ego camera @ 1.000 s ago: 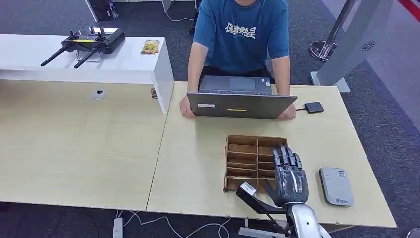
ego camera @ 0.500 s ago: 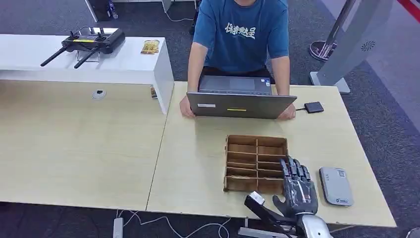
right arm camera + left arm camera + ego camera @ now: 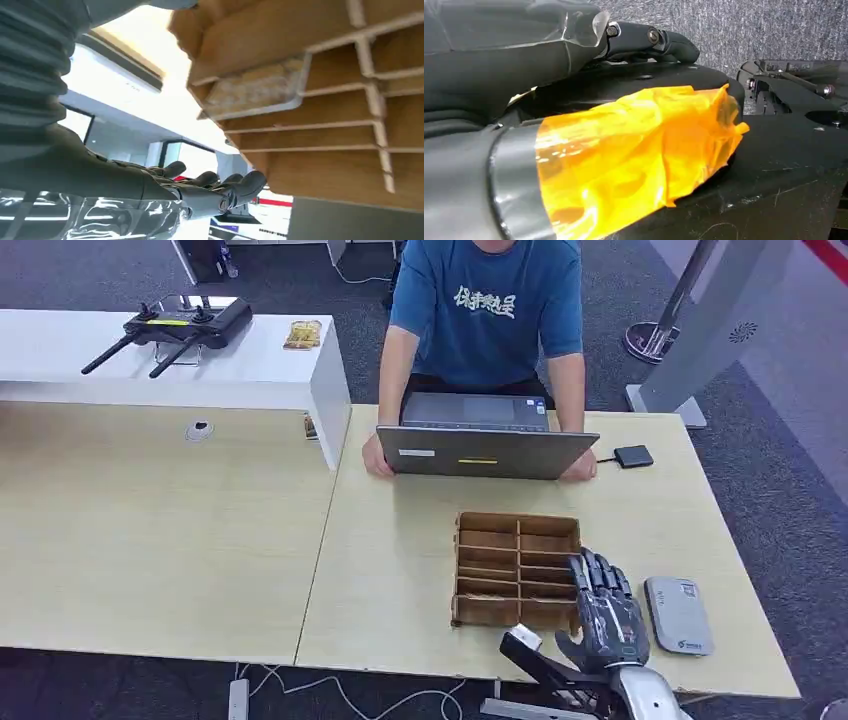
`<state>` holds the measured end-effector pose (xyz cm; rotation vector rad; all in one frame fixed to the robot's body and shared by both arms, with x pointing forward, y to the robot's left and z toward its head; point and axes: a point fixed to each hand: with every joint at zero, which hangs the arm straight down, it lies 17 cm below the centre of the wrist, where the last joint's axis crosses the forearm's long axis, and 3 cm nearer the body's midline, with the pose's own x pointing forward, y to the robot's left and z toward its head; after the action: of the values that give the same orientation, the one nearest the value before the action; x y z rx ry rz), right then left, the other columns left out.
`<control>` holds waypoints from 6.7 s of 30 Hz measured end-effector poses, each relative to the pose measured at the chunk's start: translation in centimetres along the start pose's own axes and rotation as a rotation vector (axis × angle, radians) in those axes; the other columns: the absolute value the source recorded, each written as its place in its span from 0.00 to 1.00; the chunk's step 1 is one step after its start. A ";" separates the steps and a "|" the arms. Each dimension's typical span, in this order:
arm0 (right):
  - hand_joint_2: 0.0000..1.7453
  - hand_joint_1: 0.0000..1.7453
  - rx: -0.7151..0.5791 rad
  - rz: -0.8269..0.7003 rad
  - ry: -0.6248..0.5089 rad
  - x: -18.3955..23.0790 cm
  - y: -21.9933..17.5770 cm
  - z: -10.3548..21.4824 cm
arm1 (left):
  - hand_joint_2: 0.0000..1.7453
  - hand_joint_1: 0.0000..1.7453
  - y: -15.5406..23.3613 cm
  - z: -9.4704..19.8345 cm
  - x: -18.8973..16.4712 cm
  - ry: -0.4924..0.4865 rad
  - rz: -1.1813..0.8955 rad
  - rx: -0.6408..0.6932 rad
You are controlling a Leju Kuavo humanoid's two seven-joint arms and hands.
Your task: Pass the card to the sensor for recognition and then transmit it.
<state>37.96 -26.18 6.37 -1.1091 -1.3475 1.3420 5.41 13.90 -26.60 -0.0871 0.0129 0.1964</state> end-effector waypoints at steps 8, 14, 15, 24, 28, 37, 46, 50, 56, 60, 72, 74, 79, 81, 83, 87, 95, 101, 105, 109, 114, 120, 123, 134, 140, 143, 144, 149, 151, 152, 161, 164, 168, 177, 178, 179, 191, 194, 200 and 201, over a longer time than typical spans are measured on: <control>1.00 0.00 -0.012 -0.019 -0.022 1.3 -0.3 -1.2 | 0.00 0.00 0.0 0.0 0.0 0.000 0.002 0.000; 1.00 0.00 -0.017 -0.023 -0.019 1.3 -0.2 -1.4 | 0.00 0.00 0.0 0.0 0.0 0.001 0.008 -0.001; 1.00 0.00 -0.016 -0.023 -0.018 1.3 -0.2 -1.4 | 0.00 0.00 0.0 0.0 0.0 0.001 0.008 -0.001; 1.00 0.00 0.003 0.005 0.019 0.0 0.5 -0.6 | 0.00 0.00 0.0 0.0 0.0 0.001 0.007 -0.002; 1.00 0.00 0.002 0.024 0.017 -0.4 0.3 0.0 | 0.00 0.00 0.0 0.0 0.0 0.002 0.009 -0.004; 1.00 0.00 -0.003 0.034 0.011 -0.7 -0.2 0.3 | 0.00 0.00 0.0 0.0 0.0 0.002 0.012 -0.006; 1.00 0.00 0.008 0.030 -0.004 -0.7 -0.2 -0.8 | 0.00 0.00 0.1 0.0 0.0 0.001 0.004 -0.004; 1.00 0.00 0.013 0.031 -0.003 -0.7 0.0 -1.1 | 0.00 0.00 0.1 0.0 0.0 0.001 0.001 -0.004; 1.00 0.00 0.024 0.023 0.000 -0.8 0.3 -1.2 | 0.00 0.00 0.1 0.0 0.0 0.001 -0.001 -0.003; 1.00 0.00 0.026 0.024 0.010 -1.0 0.4 -1.0 | 0.00 0.00 0.1 0.0 0.0 0.001 -0.001 -0.004; 1.00 0.00 0.015 0.031 0.019 -2.4 -0.7 0.1 | 0.00 0.00 0.2 0.0 0.0 0.000 -0.004 -0.004; 1.00 0.00 0.019 0.026 0.012 -2.3 -0.7 0.1 | 0.00 0.00 0.2 0.0 -0.1 0.000 -0.004 -0.004; 1.00 0.00 0.023 0.026 -0.001 -2.1 -0.8 0.1 | 0.00 0.00 0.2 0.0 -0.1 0.001 -0.004 -0.005; 1.00 0.00 0.025 0.027 -0.002 -2.1 -0.7 0.1 | 0.00 0.00 0.2 0.0 -0.1 0.001 -0.003 -0.006; 1.00 0.00 0.029 0.023 -0.004 -2.0 -0.7 0.0 | 0.00 0.00 0.2 0.0 -0.1 0.001 -0.001 -0.006; 1.00 0.00 0.034 0.013 -0.013 -1.9 -0.7 -0.3 | 0.00 0.00 0.2 0.0 -0.1 0.000 -0.003 -0.006; 1.00 0.00 0.044 -0.005 -0.021 -1.7 -0.5 -0.3 | 0.00 0.00 0.2 0.0 -0.1 -0.002 0.001 -0.007; 1.00 0.00 0.051 -0.005 -0.019 -2.0 -0.3 0.0 | 0.00 0.00 0.2 0.0 -0.1 -0.003 -0.001 -0.006; 1.00 0.00 0.056 -0.021 -0.019 -2.0 -0.2 0.1 | 0.00 0.00 0.2 0.0 -0.1 -0.003 -0.001 -0.006; 1.00 0.00 0.056 -0.021 -0.019 -1.9 -0.2 0.1 | 0.00 0.00 0.2 0.0 -0.1 -0.003 0.000 -0.006; 1.00 0.00 0.057 -0.039 -0.021 -1.6 -0.2 0.0 | 0.00 0.00 0.2 0.0 -0.1 -0.003 -0.001 -0.007; 1.00 0.00 0.048 -0.077 -0.049 0.1 -0.5 -1.0 | 0.00 0.00 0.3 0.0 0.0 -0.004 -0.004 -0.008; 1.00 0.00 0.047 -0.082 -0.056 0.6 -0.5 -1.4 | 0.00 0.00 0.3 0.0 0.0 -0.004 -0.002 -0.008; 1.00 0.00 0.051 -0.082 -0.042 0.6 -0.1 -1.3 | 0.00 0.00 0.4 -0.1 0.0 -0.004 -0.004 -0.007; 1.00 0.00 0.056 -0.081 -0.022 0.2 0.3 -0.8 | 0.00 0.00 0.4 -0.1 0.0 -0.004 -0.001 -0.007; 1.00 0.00 0.043 -0.072 -0.016 0.0 0.0 -0.7 | 0.00 0.00 0.4 -0.1 0.0 -0.004 0.001 -0.007; 1.00 0.00 0.039 -0.070 -0.012 -0.1 -0.1 -0.6 | 0.00 0.00 0.4 -0.1 0.0 -0.003 0.001 -0.007; 1.00 0.00 0.025 -0.060 0.000 -0.7 -0.6 -0.5 | 0.00 0.00 0.5 -0.1 0.0 -0.003 0.004 -0.007; 1.00 0.00 0.024 -0.060 0.001 -0.7 -0.6 -0.4 | 0.00 0.00 0.5 -0.1 0.0 -0.003 0.006 -0.007; 1.00 0.00 0.024 -0.060 0.001 -0.7 -0.6 -0.4 | 0.00 0.00 0.5 -0.1 0.0 -0.003 0.007 -0.007; 1.00 0.00 0.027 -0.062 0.000 -0.6 -0.5 -0.2 | 0.00 0.00 0.5 -0.1 -0.1 -0.002 0.010 -0.007; 1.00 0.00 0.027 -0.062 0.000 -0.6 -0.5 -0.2 | 0.00 0.00 0.5 -0.1 -0.1 -0.002 0.011 -0.008; 1.00 0.00 0.027 -0.061 0.000 -0.7 -0.5 -0.2 | 0.00 0.00 0.5 -0.1 -0.1 -0.002 0.011 -0.007; 1.00 1.00 0.030 -0.061 0.000 -0.7 -0.4 -0.2 | 0.00 0.00 0.5 -0.1 -0.1 -0.002 0.007 -0.007; 1.00 1.00 0.032 -0.061 0.000 -0.7 -0.4 -0.2 | 0.00 0.00 0.5 -0.1 -0.1 -0.002 0.007 -0.007; 1.00 1.00 0.034 -0.061 0.001 -0.7 -0.4 -0.2 | 0.00 0.00 0.5 -0.1 -0.1 -0.002 0.006 -0.007; 1.00 1.00 0.024 -0.059 0.015 -1.3 -0.8 -0.4 | 0.00 0.00 0.5 -0.1 -0.1 -0.002 -0.003 -0.006; 1.00 0.97 0.024 -0.059 0.015 -1.3 -0.8 -0.4 | 0.00 0.00 0.5 -0.1 -0.1 -0.002 -0.003 -0.006; 1.00 0.93 0.024 -0.059 0.015 -1.3 -0.8 -0.4 | 0.00 0.00 0.5 -0.1 -0.1 -0.002 -0.003 -0.006; 1.00 0.93 0.024 -0.059 0.016 -1.3 -0.8 -0.4 | 0.00 0.00 0.5 -0.1 -0.1 -0.002 -0.003 -0.006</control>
<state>38.65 -27.42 7.12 -1.0537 -1.3391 1.3012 5.22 14.38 -26.72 -0.0931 0.0100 0.1934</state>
